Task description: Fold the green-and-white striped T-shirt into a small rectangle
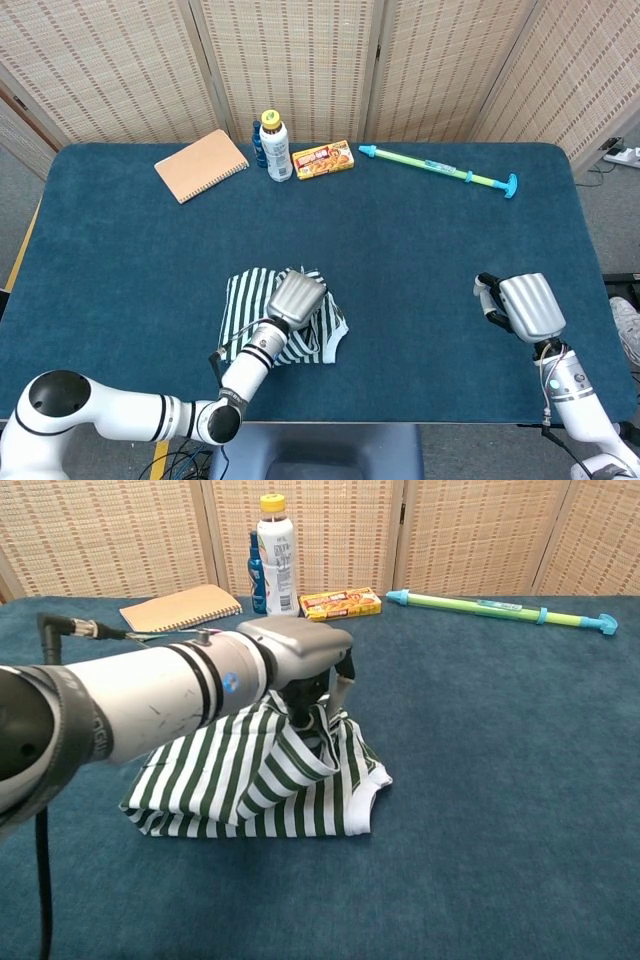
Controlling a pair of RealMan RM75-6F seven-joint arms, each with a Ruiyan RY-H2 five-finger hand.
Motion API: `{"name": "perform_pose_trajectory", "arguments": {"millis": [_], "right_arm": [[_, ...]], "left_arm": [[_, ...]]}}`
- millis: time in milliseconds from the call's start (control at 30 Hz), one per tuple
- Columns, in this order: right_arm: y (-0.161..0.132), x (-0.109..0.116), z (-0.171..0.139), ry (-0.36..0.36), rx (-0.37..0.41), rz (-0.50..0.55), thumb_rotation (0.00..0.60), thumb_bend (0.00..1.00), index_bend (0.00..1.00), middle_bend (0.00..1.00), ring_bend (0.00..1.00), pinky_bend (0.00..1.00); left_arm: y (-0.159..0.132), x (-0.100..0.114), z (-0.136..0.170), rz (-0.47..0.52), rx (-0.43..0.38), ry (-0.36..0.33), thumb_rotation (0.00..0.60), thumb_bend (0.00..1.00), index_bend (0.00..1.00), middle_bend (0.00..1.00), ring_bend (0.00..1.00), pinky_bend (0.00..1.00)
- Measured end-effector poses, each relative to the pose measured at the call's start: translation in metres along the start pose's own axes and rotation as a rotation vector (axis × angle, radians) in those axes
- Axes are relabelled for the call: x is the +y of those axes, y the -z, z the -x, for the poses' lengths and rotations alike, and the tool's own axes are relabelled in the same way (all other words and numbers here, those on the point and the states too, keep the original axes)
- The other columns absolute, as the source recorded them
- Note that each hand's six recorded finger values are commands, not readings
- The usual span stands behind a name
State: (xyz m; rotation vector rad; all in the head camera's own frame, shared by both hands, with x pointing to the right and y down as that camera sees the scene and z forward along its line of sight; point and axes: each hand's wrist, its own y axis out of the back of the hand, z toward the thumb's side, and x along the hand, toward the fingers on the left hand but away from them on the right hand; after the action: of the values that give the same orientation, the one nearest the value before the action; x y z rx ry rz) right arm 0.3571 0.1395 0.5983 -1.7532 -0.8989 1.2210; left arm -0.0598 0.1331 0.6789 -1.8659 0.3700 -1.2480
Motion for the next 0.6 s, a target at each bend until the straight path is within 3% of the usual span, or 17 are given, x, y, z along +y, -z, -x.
{"name": "perform_pose_trajectory", "arguments": {"millis": [467,600], "right_arm": [[0.007,-0.001,-0.003,0.000,-0.017,0.009,0.600,0.49,0.74,0.97,1.00,1.00],[0.009,0.000,-0.004,0.003,-0.020,0.008,0.600,0.49,0.74,0.97,1.00,1.00]], "left_arm": [[-0.025,-0.003,-0.016,0.019,-0.013,-0.001,0.600,0.55,0.61,0.83,0.77,0.92],[-0.027,-0.004,-0.021,0.020,-0.004,-0.013,0.600,0.55,0.51,0.82,0.77,0.92]]}}
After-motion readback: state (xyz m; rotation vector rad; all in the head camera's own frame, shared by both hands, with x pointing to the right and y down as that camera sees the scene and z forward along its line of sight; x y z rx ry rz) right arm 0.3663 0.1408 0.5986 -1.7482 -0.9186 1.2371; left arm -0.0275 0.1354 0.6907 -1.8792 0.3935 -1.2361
